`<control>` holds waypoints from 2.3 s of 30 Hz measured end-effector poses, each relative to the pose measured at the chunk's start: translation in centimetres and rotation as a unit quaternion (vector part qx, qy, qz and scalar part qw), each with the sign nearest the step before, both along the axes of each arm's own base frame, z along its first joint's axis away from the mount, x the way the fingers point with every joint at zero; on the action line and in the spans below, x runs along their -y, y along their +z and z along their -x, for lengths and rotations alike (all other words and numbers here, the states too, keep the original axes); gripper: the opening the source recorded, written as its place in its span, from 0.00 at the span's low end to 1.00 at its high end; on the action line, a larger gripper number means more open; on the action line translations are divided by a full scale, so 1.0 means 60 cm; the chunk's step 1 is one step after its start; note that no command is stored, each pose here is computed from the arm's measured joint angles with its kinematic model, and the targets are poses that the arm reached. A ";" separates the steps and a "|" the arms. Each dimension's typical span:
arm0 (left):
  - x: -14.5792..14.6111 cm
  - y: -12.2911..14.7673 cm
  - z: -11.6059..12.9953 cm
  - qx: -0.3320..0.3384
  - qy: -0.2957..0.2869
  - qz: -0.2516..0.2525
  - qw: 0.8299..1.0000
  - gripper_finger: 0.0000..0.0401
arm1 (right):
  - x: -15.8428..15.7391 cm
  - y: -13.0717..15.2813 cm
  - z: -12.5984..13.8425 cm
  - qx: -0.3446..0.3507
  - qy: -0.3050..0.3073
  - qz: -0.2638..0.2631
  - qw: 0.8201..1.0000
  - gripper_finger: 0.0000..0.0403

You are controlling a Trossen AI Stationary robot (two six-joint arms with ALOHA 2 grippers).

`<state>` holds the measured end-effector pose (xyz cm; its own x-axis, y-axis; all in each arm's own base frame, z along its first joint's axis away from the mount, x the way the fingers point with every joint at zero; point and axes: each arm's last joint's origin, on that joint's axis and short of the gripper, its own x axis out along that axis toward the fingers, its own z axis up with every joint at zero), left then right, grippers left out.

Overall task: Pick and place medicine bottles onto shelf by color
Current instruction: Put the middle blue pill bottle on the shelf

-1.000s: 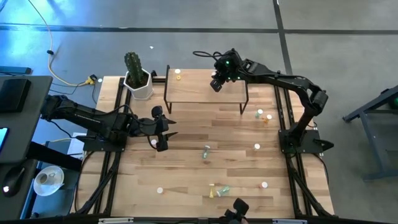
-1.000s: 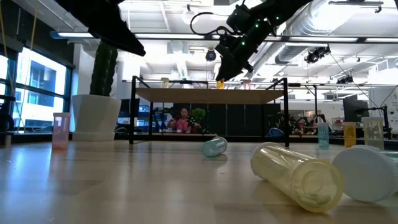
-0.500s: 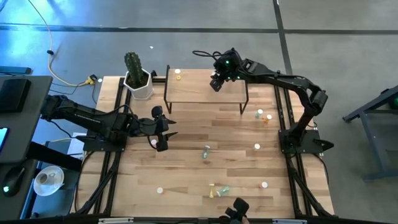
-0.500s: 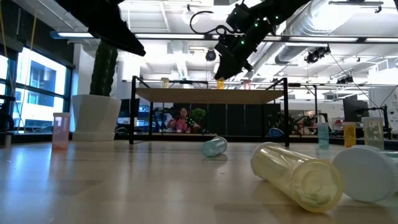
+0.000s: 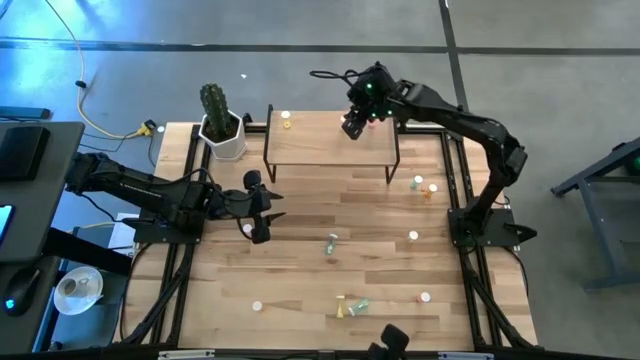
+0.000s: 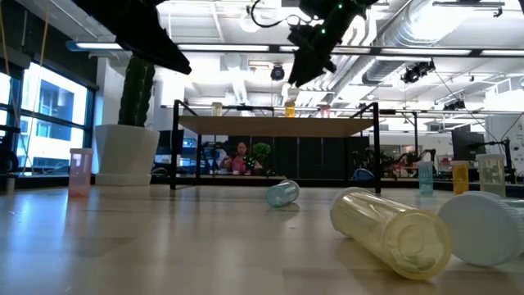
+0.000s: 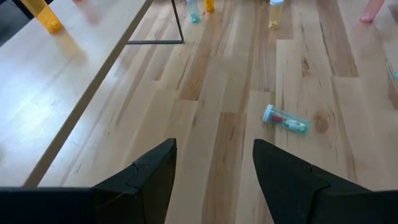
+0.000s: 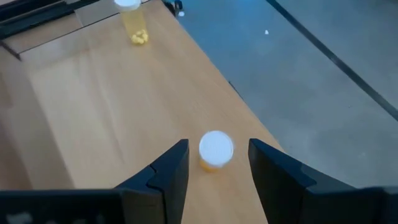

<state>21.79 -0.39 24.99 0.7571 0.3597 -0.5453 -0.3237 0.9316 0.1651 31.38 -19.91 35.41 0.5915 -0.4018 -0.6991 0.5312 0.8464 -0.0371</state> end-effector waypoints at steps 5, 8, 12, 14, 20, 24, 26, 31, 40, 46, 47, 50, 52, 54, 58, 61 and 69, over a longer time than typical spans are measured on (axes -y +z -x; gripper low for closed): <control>0.001 0.000 -0.001 0.007 -0.002 0.021 1.000 0.50 | -0.034 0.013 -0.008 -0.021 0.027 -0.014 0.999 0.39; 0.002 0.000 -0.001 0.014 0.003 0.041 0.999 0.50 | -0.062 0.015 -0.013 -0.031 0.048 -0.018 0.998 0.39; 0.002 -0.002 -0.006 0.039 0.039 0.091 0.994 0.50 | -0.098 0.026 -0.009 -0.045 0.043 0.019 0.998 0.39; 0.004 -0.003 -0.014 0.059 0.048 0.118 0.990 0.50 | -0.111 0.033 -0.004 -0.058 0.028 0.042 0.997 0.39; 0.008 -0.012 -0.051 0.097 0.038 0.142 0.984 0.50 | -0.132 0.057 0.012 -0.048 0.003 0.070 0.996 0.39; 0.010 -0.009 -0.088 0.092 0.039 0.141 0.985 0.50 | -0.142 0.068 0.024 -0.033 -0.006 0.059 0.998 0.39; 0.012 -0.008 -0.107 0.086 0.039 0.141 0.985 0.50 | -0.143 0.071 0.028 -0.030 -0.008 0.056 0.998 0.39; 0.020 -0.024 -0.159 0.052 0.038 0.155 0.986 0.50 | -0.144 0.069 0.031 -0.040 -0.008 0.053 0.998 0.39; 0.049 -0.083 -0.220 -0.004 0.064 0.186 0.981 0.50 | -0.144 0.067 0.033 -0.048 -0.008 0.049 0.998 0.39; 0.057 -0.131 -0.249 -0.040 0.077 0.182 0.980 0.50 | -0.144 0.067 0.032 -0.042 -0.015 0.044 0.998 0.39; 0.057 -0.138 -0.253 -0.045 0.079 0.182 0.979 0.50 | -0.144 0.067 0.032 -0.042 -0.015 0.044 0.998 0.39; 0.058 -0.159 -0.262 -0.057 0.087 0.184 0.977 0.50 | -0.144 0.067 0.032 -0.043 -0.016 0.043 0.998 0.39; 0.059 -0.169 -0.268 -0.059 0.090 0.185 0.977 0.50 | -0.144 0.067 0.033 -0.044 -0.017 0.042 0.998 0.39; 0.059 -0.175 -0.267 -0.065 0.092 0.185 0.976 0.50 | -0.144 0.066 0.033 -0.044 -0.017 0.042 0.998 0.39; 0.059 -0.188 -0.272 -0.063 0.100 0.192 0.974 0.50 | -0.144 0.066 0.033 -0.044 -0.017 0.042 0.998 0.39; 0.059 -0.196 -0.274 -0.064 0.101 0.193 0.974 0.50 | -0.144 0.067 0.032 -0.043 -0.017 0.042 0.998 0.39; 0.049 -0.233 -0.282 -0.077 0.110 0.194 0.972 0.50 | -0.144 0.067 0.032 -0.043 -0.017 0.042 0.998 0.39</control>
<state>38.71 -3.30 11.02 0.5837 0.2494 -0.7727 -0.5220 0.8442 -0.1218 29.45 -11.26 39.41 0.5162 -0.4801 -0.7092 0.5515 0.8199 -0.1537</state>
